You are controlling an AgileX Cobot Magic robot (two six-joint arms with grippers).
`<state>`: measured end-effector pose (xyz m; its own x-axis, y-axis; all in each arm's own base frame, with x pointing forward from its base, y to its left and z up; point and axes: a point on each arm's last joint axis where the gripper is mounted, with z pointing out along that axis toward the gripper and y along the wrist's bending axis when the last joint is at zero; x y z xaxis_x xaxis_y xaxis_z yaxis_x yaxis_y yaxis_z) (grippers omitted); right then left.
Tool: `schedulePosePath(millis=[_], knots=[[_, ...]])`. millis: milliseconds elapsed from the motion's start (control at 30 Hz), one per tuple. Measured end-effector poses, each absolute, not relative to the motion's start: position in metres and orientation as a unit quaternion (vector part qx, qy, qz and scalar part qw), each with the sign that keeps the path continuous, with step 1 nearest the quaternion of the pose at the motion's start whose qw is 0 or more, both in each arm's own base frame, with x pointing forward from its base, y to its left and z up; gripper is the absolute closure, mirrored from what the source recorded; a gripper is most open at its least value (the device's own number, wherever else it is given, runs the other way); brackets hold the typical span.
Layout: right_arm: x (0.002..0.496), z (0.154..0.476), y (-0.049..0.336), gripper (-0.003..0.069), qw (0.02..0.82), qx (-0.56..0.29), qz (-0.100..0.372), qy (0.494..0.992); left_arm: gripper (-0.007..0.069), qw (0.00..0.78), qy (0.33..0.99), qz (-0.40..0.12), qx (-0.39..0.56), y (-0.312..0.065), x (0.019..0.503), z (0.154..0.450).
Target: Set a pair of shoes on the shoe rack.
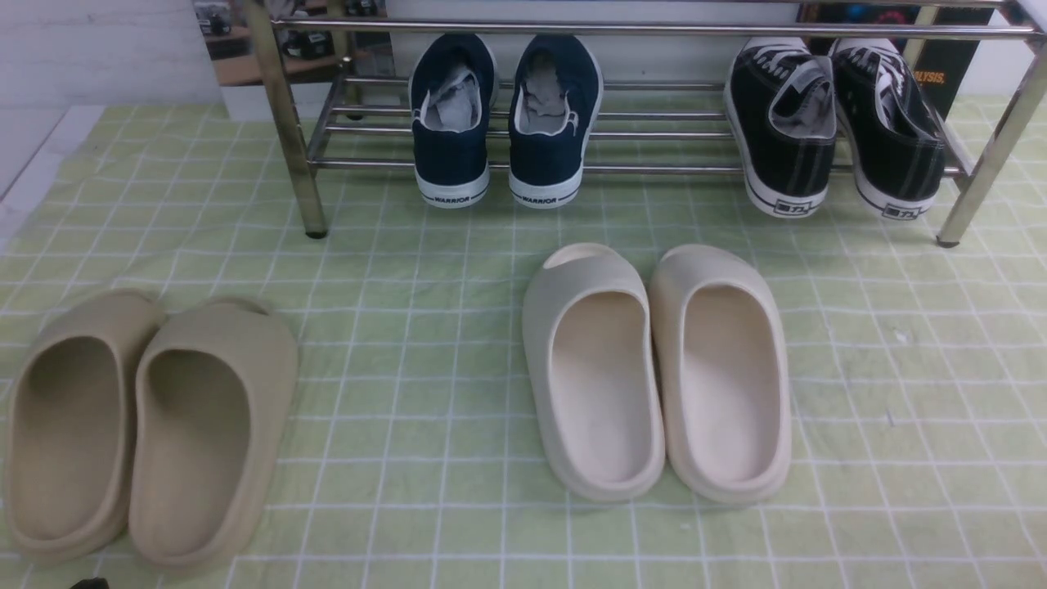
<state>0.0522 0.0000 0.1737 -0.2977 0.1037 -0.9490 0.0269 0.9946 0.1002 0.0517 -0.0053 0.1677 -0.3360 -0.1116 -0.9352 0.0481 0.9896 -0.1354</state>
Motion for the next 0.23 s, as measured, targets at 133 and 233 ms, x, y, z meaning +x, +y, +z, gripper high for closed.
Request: schedulePosePath(millis=[133,233], knots=[[0.0522,0.1737,0.0000,0.0419,0.591,0.041,0.032,0.805,0.0603,0.576,0.814,-0.069,-0.020,-0.0053,0.0517,0.1677],[0.0522,0.1737,0.0000,0.0419,0.591,0.041,0.032,0.805,0.0599,0.576,0.814,-0.069,-0.020,-0.0053,0.0517,0.1677]])
